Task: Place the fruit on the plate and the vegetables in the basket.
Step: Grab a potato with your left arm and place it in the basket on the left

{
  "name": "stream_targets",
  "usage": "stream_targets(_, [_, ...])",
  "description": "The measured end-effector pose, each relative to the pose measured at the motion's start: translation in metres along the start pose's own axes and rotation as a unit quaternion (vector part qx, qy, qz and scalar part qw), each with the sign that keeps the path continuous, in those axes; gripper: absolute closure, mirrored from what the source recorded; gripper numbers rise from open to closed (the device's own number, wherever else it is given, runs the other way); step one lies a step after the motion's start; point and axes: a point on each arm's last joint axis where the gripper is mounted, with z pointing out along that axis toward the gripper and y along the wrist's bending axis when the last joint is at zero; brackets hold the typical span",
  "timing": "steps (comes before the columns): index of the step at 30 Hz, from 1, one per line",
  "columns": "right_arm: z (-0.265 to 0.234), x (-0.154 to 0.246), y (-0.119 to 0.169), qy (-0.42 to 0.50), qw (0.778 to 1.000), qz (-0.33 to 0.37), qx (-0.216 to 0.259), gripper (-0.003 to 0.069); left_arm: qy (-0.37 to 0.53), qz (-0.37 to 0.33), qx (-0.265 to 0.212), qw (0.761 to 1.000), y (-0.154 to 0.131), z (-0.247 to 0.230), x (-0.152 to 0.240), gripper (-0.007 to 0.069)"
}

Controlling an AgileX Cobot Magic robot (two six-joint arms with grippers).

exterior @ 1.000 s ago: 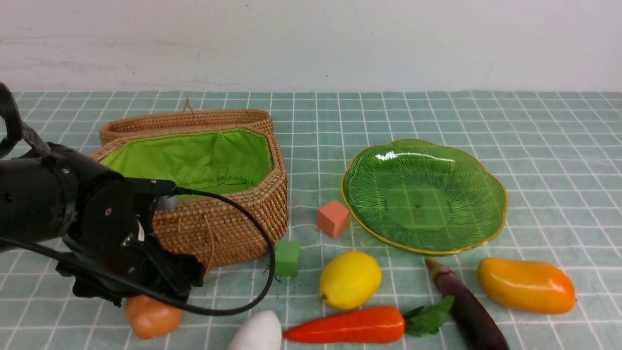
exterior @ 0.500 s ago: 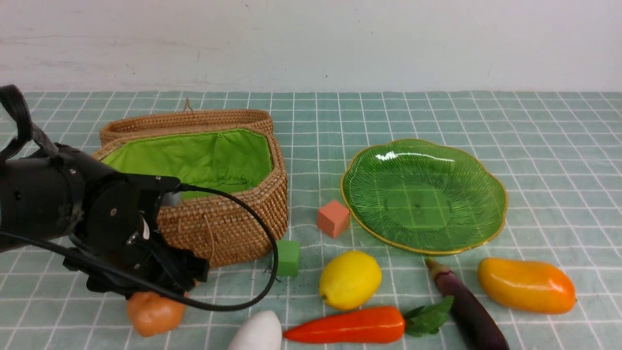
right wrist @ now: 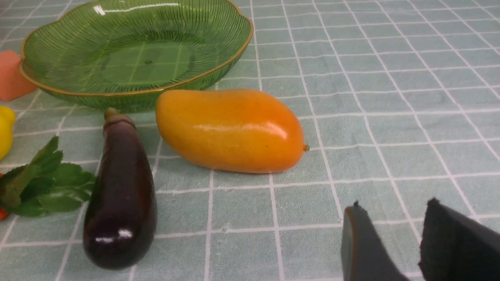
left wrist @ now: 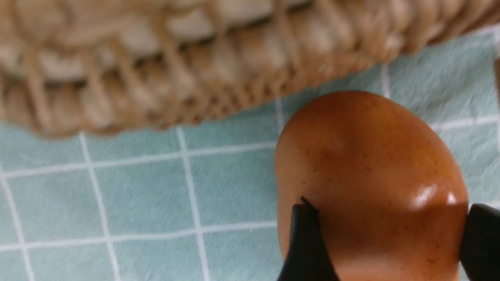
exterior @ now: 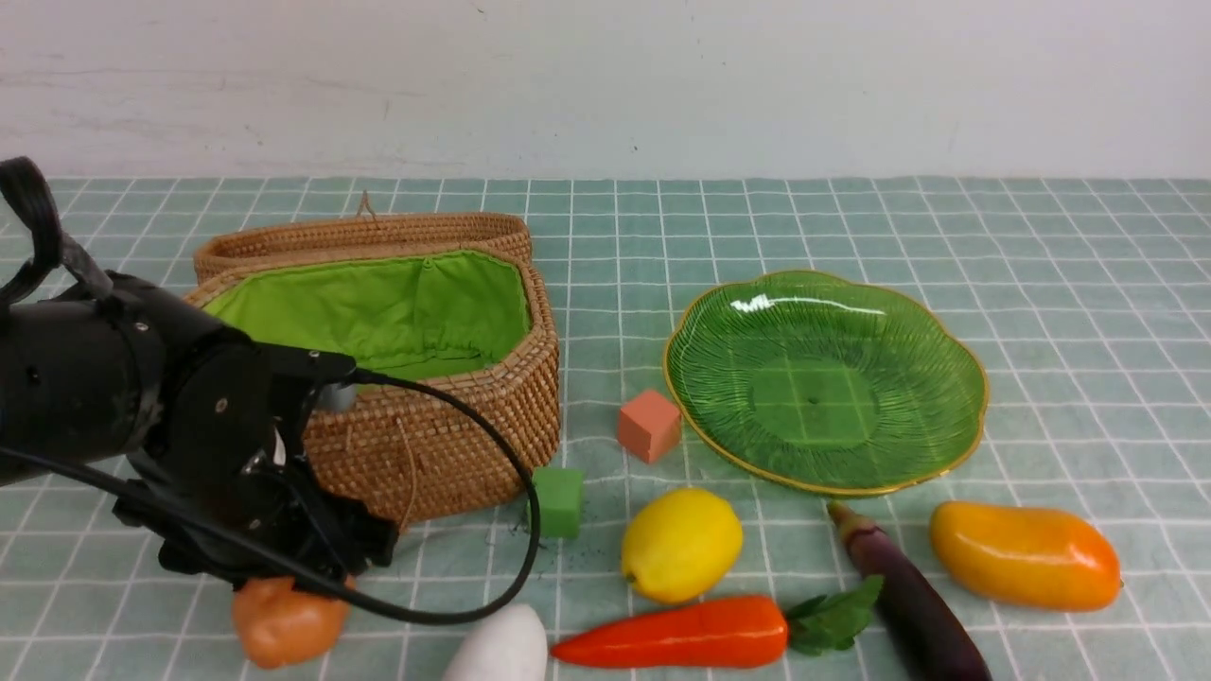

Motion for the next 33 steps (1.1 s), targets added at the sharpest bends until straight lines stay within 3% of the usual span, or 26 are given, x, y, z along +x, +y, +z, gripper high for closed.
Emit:
stream_targets(8, [0.000,0.000,0.000,0.000,1.000,0.000,0.000,0.0418,0.003,0.001,-0.003,1.000,0.002,-0.007,0.003,0.0232])
stream_targets(12, [0.000,0.000,0.000,0.000,1.000,0.000,0.000,0.0418,-0.005,-0.001,-0.001,1.000,0.003,-0.012,0.003,0.0401])
stream_targets(14, [0.000,0.000,0.000,0.000,1.000,0.000,0.000,0.0418,-0.008,-0.001,-0.001,1.000,0.003,-0.013,0.003,0.0573])
stream_targets(16, [0.000,0.000,0.000,0.000,1.000,0.000,0.000,0.0418,-0.008,-0.001,-0.001,1.000,0.003,-0.013,0.003,0.0632])
stream_targets(18, [0.000,0.000,0.000,0.000,1.000,0.000,0.000,0.0418,-0.008,0.000,-0.001,1.000,0.003,-0.013,0.003,0.0634])
stream_targets(24, [0.000,0.000,0.000,0.000,1.000,0.000,0.000,0.0418,-0.005,0.000,-0.003,1.000,0.003,-0.013,0.003,0.0550])
stream_targets(25, [0.000,0.000,0.000,0.000,1.000,0.000,0.000,0.0418,-0.003,0.001,-0.004,1.000,0.004,-0.014,0.004,0.0484])
stream_targets(26, [0.000,0.000,0.000,0.000,1.000,0.000,0.000,0.0418,-0.003,0.001,-0.004,1.000,0.004,-0.014,0.004,0.0476])
stream_targets(28, [0.000,0.000,0.000,0.000,1.000,0.000,0.000,0.0418,-0.002,0.000,-0.005,1.000,0.004,-0.015,0.004,0.0389])
stream_targets(29, [0.000,0.000,0.000,0.000,1.000,0.000,0.000,0.0418,-0.002,-0.002,-0.004,1.000,0.004,-0.016,0.005,0.0296])
stream_targets(33, [0.000,0.000,0.000,0.000,1.000,0.000,0.000,0.0418,-0.004,-0.003,-0.002,1.000,0.004,-0.018,0.006,0.0041])
